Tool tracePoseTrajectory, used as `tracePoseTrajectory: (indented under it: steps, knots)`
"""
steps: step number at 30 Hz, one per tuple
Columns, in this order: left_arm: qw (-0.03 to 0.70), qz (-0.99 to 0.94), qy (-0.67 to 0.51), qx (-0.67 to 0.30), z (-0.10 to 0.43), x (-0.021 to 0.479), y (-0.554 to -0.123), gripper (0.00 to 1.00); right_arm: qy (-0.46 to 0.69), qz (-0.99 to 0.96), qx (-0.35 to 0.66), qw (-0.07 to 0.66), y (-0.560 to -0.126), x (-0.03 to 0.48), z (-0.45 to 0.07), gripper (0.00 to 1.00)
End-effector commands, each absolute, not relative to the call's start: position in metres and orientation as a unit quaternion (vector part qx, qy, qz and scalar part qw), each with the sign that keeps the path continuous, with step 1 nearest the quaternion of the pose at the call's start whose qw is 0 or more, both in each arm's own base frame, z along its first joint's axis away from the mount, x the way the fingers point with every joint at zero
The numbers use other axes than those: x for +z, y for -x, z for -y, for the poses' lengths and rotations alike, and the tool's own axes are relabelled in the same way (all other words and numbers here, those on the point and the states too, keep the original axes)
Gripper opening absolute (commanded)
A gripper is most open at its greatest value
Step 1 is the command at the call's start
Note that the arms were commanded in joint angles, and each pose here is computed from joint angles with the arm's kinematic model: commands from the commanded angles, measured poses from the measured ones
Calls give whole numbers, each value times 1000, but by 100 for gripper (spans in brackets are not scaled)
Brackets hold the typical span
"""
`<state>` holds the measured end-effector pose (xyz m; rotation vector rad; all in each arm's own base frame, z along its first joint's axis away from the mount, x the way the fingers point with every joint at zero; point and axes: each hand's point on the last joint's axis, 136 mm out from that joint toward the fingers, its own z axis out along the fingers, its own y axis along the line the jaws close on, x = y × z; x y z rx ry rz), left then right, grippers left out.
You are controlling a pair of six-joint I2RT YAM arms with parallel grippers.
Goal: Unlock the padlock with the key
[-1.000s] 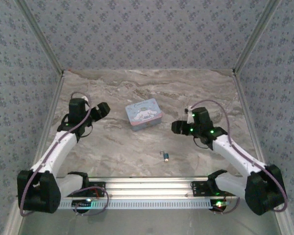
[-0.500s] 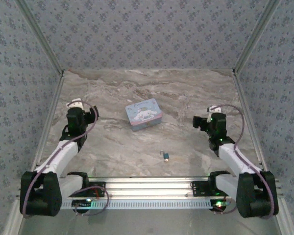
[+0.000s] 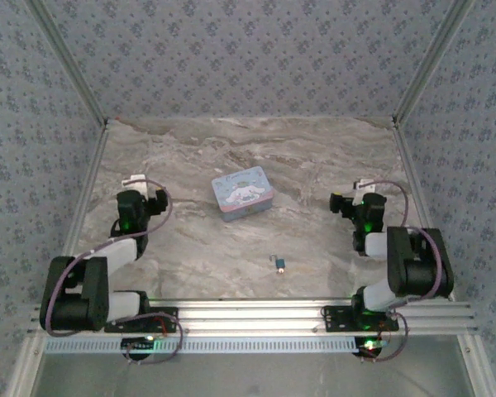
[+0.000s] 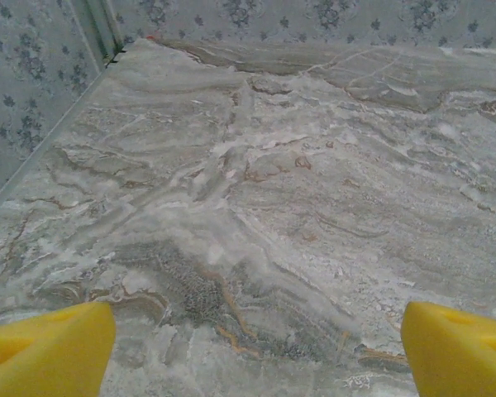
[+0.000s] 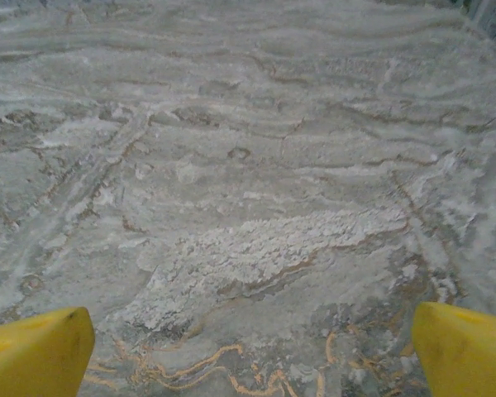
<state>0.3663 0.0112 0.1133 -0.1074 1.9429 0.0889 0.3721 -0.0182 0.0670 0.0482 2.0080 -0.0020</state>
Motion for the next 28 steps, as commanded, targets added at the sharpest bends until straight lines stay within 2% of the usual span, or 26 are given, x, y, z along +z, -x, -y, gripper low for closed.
tracePoseTrajectory:
  steps: [1, 6, 7, 10, 14, 28]
  knots:
    - [602, -798, 20, 30, -9, 124, -375, 89, 0, -833, 9, 553, -390, 84, 14, 100]
    - [585, -811, -3, 2, -1, 96, -384, 91, -2, -835, -4, 551, -391, 83, 14, 100]
    - [593, -805, -9, -2, 1, 95, -389, 95, -2, -835, -5, 550, -391, 83, 14, 100]
    - [568, -823, -7, -7, 0, 92, -396, 98, -1, -834, -7, 551, -391, 84, 14, 100]
    - [554, -832, 27, -6, -15, 88, -397, 98, 1, -834, -17, 551, -391, 84, 13, 100]
    - [555, -831, 26, -3, -14, 89, -398, 98, 1, -834, -17, 551, -391, 84, 13, 100]
